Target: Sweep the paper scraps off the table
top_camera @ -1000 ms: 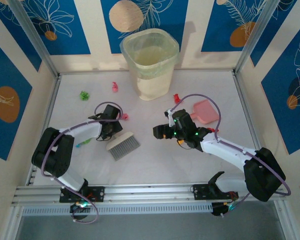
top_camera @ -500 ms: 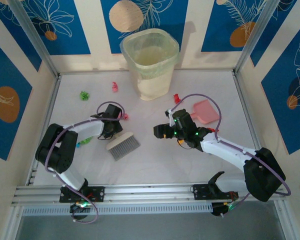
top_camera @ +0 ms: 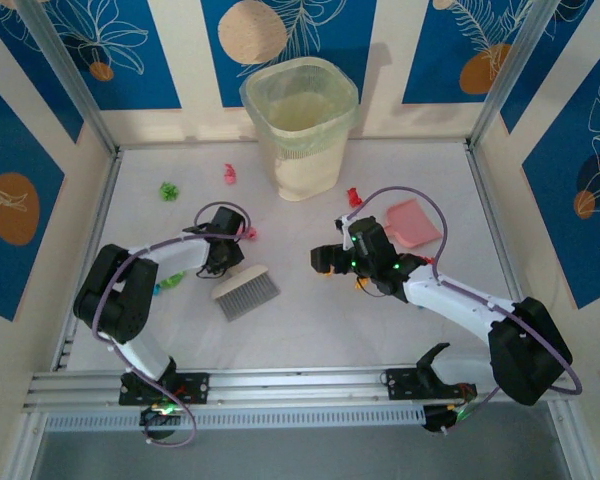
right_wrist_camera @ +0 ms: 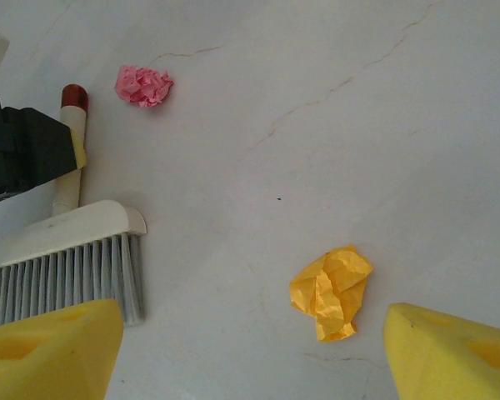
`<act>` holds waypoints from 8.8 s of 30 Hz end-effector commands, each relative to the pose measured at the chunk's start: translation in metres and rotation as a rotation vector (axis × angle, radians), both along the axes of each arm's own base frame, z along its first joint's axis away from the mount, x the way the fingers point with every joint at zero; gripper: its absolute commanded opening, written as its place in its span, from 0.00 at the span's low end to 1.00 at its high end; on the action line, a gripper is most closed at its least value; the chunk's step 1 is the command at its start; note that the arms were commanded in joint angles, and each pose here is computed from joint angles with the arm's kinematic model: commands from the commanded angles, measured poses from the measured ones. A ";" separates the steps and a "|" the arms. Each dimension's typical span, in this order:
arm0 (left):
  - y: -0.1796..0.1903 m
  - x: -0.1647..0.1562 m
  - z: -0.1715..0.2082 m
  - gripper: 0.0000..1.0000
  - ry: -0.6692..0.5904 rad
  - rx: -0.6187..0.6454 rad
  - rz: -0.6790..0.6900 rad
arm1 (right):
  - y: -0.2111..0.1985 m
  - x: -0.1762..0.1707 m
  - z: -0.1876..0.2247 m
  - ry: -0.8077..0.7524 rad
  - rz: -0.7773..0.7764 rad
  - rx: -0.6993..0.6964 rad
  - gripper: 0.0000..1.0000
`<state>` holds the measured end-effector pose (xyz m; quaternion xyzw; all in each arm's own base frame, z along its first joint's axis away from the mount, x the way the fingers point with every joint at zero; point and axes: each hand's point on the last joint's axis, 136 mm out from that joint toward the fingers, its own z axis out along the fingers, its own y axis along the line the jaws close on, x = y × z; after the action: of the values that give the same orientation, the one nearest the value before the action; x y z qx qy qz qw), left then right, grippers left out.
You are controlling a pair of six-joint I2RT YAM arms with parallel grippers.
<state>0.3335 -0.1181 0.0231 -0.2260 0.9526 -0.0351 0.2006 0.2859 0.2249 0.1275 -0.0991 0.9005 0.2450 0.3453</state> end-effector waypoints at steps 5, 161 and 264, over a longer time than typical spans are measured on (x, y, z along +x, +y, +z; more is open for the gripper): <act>0.006 0.005 0.012 0.15 -0.033 0.036 -0.007 | -0.006 -0.001 -0.004 0.009 -0.024 -0.004 0.82; -0.148 -0.047 0.134 0.66 -0.379 -0.911 0.295 | 0.050 -0.025 0.063 0.199 -0.575 0.842 0.00; -0.087 -0.076 0.129 0.00 -0.054 -0.772 0.353 | 0.136 -0.062 0.030 -0.295 0.469 0.207 0.53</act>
<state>0.2537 -0.2071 0.1441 -0.4365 0.8218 -0.3445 0.1243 0.2204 0.3620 0.1594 -0.3075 0.7629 0.3898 0.4140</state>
